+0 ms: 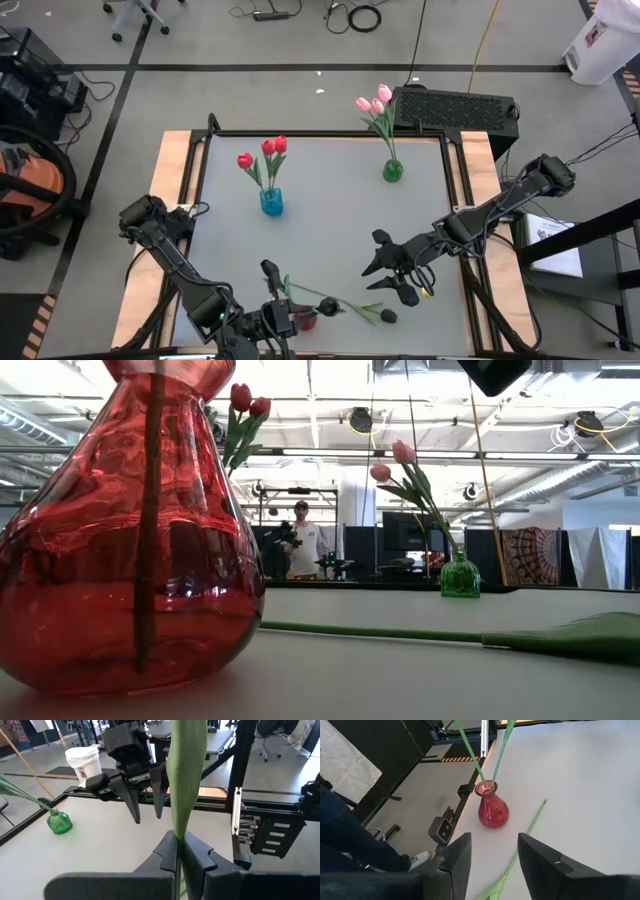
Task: Sort flowers into vase by color
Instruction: Put the top black flower into the red vase
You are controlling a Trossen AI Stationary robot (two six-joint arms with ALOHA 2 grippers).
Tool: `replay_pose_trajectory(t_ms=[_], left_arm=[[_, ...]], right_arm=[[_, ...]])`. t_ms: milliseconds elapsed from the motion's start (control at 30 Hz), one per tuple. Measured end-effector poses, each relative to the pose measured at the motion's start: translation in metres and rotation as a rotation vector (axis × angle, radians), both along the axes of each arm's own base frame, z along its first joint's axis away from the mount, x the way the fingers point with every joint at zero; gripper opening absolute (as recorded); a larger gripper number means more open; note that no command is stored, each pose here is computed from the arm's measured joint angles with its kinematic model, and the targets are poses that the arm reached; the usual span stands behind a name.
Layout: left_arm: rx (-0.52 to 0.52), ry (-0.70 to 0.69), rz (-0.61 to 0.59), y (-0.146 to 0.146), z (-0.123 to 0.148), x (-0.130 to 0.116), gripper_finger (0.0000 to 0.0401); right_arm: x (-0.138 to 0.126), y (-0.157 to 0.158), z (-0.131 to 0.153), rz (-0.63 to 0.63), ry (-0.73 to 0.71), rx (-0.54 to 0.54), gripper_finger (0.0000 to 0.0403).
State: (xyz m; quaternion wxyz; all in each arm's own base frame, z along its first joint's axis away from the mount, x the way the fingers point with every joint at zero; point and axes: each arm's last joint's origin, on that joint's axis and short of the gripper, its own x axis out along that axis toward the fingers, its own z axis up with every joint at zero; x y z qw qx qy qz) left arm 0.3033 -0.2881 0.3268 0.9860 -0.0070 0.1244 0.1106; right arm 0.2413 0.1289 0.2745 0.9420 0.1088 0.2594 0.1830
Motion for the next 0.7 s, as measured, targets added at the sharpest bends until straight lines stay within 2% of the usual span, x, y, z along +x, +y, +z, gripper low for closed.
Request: replay_pose_trajectory(t_ms=[333,700], left_arm=[[0.000,0.037,0.013,0.0020,-0.0052,-0.0021,0.0013],[-0.045,0.026,0.026,0.0019,-0.0052,-0.0020,0.0013]], right_arm=[[0.0000,0.0000,-0.0001,0.000,0.000,0.000,0.0153],[0.0000,0.0000,0.0000,0.000,0.000,0.000,0.0153]])
